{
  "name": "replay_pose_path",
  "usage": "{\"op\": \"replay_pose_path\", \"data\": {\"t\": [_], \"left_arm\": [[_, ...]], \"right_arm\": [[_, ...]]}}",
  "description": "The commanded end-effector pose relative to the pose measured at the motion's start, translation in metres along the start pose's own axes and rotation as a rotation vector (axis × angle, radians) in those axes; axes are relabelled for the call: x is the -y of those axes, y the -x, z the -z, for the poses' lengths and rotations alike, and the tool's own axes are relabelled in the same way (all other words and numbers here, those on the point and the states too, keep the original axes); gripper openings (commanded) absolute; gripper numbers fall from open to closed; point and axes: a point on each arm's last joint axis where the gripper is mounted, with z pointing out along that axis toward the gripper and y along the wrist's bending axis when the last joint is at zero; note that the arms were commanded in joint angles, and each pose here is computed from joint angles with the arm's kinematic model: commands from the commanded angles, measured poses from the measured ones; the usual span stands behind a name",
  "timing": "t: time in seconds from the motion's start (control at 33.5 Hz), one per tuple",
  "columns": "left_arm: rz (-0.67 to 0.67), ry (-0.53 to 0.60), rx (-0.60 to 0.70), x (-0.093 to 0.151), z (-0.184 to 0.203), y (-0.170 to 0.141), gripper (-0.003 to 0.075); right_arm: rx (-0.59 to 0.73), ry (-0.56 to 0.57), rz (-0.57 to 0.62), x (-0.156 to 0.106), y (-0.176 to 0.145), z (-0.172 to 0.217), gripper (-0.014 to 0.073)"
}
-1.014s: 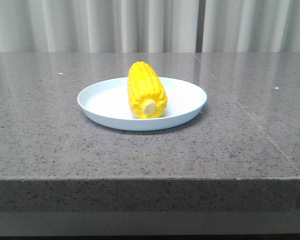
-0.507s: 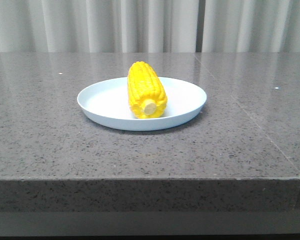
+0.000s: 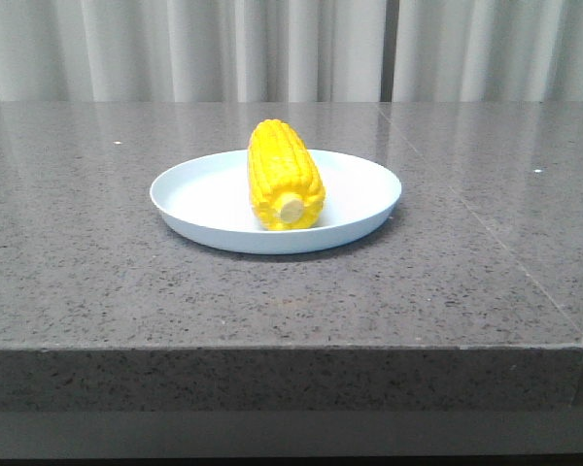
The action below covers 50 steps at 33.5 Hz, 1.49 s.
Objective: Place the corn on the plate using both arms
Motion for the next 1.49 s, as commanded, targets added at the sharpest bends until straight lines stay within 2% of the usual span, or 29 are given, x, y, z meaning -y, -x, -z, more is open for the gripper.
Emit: {"op": "replay_pose_path", "data": {"t": [0.0, 0.48, 0.66, 0.84, 0.98, 1.22, 1.46], "left_arm": [[0.006, -0.001, 0.075, 0.000, 0.001, 0.000, -0.0020], [0.006, -0.001, 0.075, 0.000, 0.001, 0.000, -0.0020], [0.006, -0.001, 0.075, 0.000, 0.001, 0.000, -0.0020], [0.006, -0.001, 0.075, 0.000, 0.001, 0.000, -0.0020], [0.006, -0.001, 0.075, 0.000, 0.001, 0.000, -0.0020], [0.006, -0.001, 0.075, 0.000, 0.001, 0.000, -0.0020], [0.006, -0.001, 0.075, 0.000, 0.001, 0.000, -0.0020]], "right_arm": [[0.096, 0.019, 0.026, -0.003, 0.015, 0.003, -0.0071], [0.096, 0.019, 0.026, -0.003, 0.015, 0.003, -0.0071], [0.154, 0.020, 0.103, -0.002, 0.009, 0.002, -0.0071], [0.240, -0.001, 0.185, 0.006, -0.019, 0.001, -0.0071], [0.310, -0.068, 0.148, 0.017, -0.048, 0.001, -0.0071], [0.297, -0.127, 0.077, 0.029, -0.086, -0.003, -0.0071], [0.264, -0.127, 0.063, 0.029, -0.091, -0.005, -0.0071]]}}
